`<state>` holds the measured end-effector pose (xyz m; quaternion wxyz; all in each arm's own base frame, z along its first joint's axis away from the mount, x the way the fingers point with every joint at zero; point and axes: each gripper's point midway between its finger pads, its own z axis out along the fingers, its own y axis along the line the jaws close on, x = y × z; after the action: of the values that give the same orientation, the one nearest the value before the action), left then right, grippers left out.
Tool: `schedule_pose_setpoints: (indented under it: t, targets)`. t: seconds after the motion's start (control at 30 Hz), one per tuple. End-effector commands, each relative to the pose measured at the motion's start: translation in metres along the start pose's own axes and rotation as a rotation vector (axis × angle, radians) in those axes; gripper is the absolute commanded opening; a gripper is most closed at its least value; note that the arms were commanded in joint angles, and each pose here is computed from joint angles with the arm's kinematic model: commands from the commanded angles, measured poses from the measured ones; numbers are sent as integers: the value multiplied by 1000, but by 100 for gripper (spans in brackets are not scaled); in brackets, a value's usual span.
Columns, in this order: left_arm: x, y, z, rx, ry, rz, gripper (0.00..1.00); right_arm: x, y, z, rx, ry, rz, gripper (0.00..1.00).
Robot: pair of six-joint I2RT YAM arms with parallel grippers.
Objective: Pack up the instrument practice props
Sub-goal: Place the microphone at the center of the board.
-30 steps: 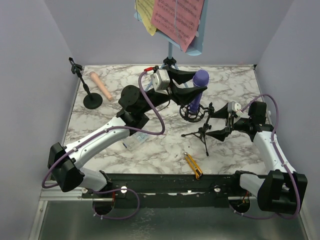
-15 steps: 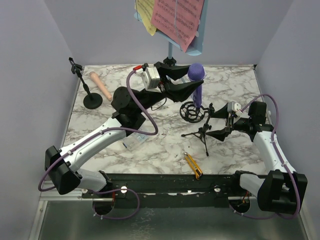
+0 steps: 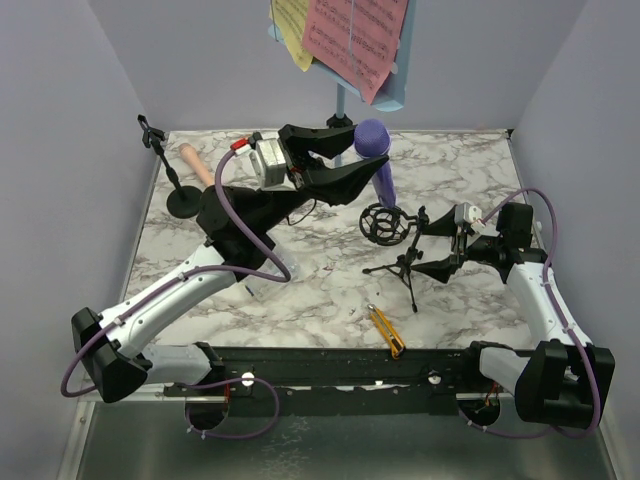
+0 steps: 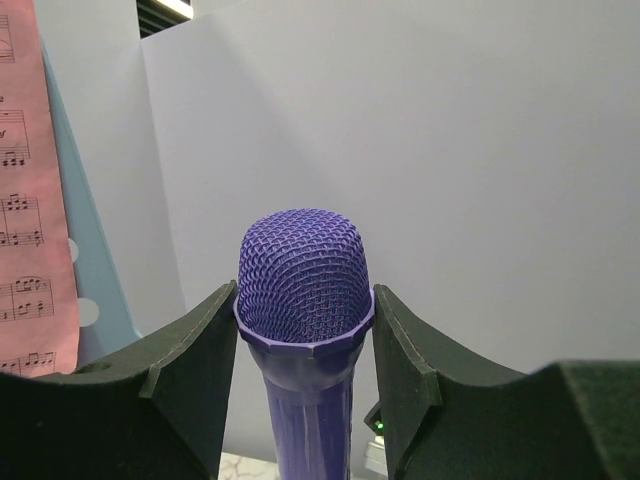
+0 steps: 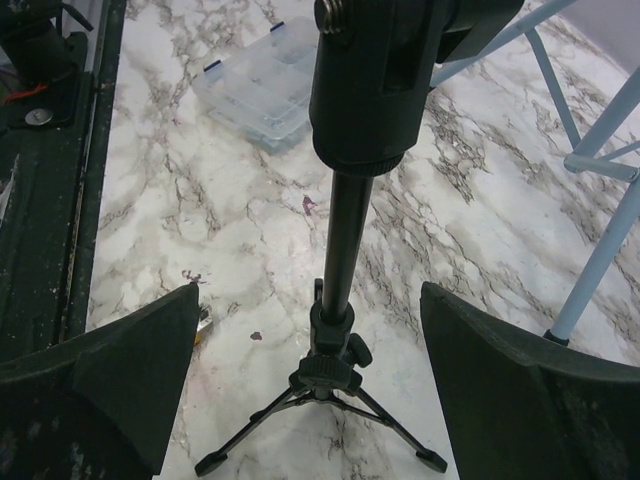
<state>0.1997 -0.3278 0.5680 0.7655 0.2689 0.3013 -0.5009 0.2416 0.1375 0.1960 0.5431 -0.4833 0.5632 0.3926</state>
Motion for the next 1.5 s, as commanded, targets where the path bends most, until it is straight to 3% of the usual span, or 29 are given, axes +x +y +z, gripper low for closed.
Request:
schedule_pose_setpoints:
  t: [0.0, 0.97, 1.47]
  targets:
    - [-25, -2, -8, -25, -58, 18, 5, -2, -5, -1, 17, 16, -31, 96]
    - [-45, 10, -36, -139, -13, 118, 4, 1, -6, -1, 27, 26, -25, 98]
    - [-4, 69, -83, -464, 223, 276, 1, 4, -8, -1, 29, 32, -16, 99]
